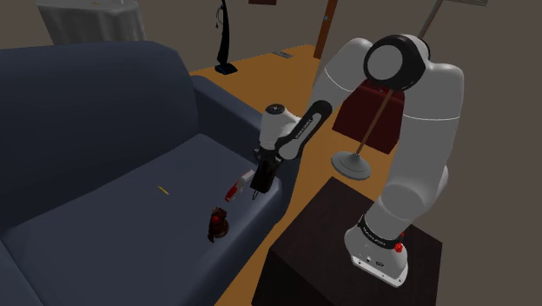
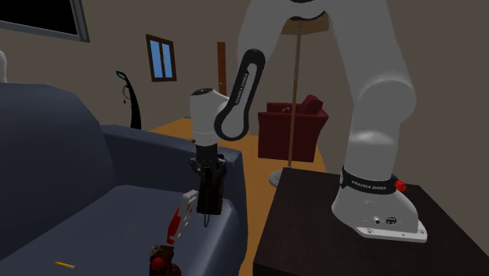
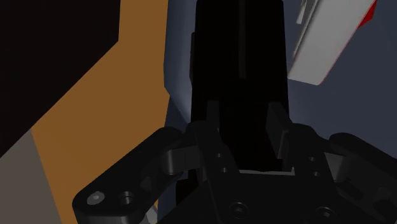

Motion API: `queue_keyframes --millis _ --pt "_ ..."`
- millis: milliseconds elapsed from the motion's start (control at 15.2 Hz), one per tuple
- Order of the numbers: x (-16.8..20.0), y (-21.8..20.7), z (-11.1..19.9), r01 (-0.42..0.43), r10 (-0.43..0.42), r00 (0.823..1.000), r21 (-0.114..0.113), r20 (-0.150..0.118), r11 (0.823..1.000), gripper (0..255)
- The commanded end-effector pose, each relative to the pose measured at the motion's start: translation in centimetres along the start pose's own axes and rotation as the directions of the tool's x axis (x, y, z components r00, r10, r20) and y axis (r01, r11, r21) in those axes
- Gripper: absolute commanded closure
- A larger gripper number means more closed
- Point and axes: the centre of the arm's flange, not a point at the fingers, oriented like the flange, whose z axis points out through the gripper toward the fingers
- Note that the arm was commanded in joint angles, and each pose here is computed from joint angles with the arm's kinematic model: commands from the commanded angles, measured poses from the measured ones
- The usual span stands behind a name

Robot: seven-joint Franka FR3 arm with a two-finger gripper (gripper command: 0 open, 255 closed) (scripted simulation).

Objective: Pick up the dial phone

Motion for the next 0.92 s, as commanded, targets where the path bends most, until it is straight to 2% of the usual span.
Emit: queue_keyframes --millis 0,726,858 --pt "0.3 -0.2 -1.0 -0.002 0.002 1.000 0.001 -0.001 1.000 255" --pt "1.2 -0.4 -6.7 -0.002 0.002 1.000 0.001 -0.001 1.000 255" --pt "1.2 -0.4 -6.8 -0.002 0.002 1.000 0.001 -0.001 1.000 255"
